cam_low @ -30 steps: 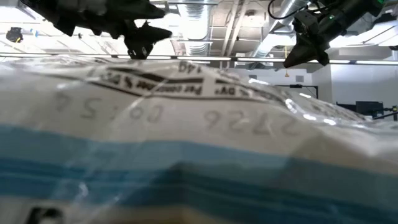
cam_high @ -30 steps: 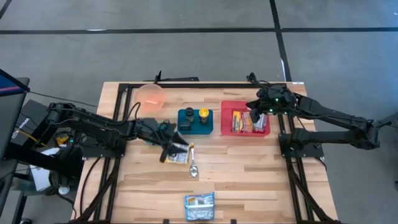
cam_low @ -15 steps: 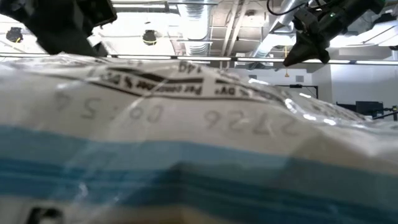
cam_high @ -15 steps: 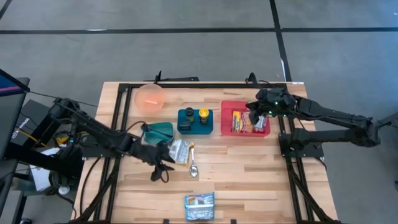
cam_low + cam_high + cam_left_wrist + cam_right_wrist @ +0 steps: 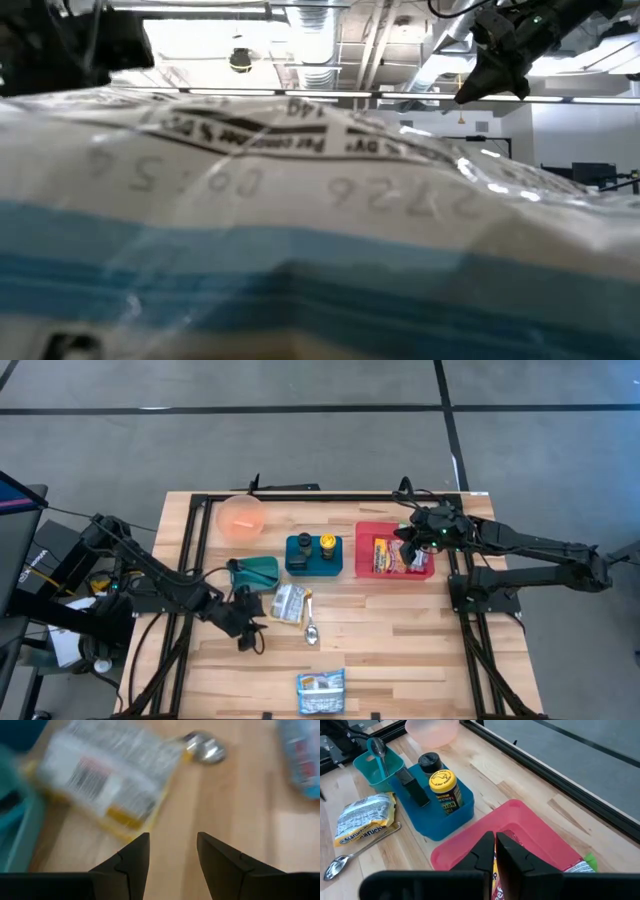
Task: Pick & Place Food Item
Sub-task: Put the yellow noodle pack into the pink bin
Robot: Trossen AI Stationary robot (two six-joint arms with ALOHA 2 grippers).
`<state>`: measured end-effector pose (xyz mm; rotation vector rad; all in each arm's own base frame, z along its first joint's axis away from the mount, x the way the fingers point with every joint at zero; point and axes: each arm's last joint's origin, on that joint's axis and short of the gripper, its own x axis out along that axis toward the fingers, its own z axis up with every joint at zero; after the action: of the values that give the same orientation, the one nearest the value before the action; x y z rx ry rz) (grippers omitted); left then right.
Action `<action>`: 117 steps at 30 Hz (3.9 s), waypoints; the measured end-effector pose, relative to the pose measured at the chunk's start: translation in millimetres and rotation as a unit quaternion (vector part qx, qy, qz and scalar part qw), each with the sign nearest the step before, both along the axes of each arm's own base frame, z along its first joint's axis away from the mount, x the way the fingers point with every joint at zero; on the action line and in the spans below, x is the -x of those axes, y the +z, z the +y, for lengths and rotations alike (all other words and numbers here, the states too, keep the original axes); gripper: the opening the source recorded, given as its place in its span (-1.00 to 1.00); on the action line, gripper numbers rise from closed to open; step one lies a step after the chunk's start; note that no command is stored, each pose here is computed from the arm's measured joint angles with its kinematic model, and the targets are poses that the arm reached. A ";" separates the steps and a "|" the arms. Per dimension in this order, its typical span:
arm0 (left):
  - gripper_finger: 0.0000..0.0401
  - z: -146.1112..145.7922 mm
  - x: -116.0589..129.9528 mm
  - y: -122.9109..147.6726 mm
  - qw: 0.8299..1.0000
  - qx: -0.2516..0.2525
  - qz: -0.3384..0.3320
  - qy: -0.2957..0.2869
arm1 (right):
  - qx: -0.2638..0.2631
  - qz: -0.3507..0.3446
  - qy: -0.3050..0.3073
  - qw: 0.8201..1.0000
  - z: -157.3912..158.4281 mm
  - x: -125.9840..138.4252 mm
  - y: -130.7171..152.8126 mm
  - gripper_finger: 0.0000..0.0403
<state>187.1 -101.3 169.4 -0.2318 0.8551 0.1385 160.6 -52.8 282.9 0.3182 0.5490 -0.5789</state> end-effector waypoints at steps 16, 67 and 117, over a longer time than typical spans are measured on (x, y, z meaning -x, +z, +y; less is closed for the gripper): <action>-0.11 16.4 15.4 -33.5 0.994 0.046 0.021 0.095 | 0.000 0.000 0.000 1.000 -0.1 0.0 -0.1 -0.94; -0.08 21.8 -5.9 -67.4 0.994 0.069 -0.053 0.066 | -0.004 -0.002 -0.003 1.000 0.0 0.1 -0.2 -0.94; -1.00 23.6 -1.9 4.9 0.954 0.164 -0.249 0.031 | -0.003 -0.002 0.000 1.000 0.0 -0.1 -0.2 -0.94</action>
<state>189.0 -77.7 174.3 -0.5795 0.3626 -0.0081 160.7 -52.8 282.7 0.3259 0.5476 -0.5771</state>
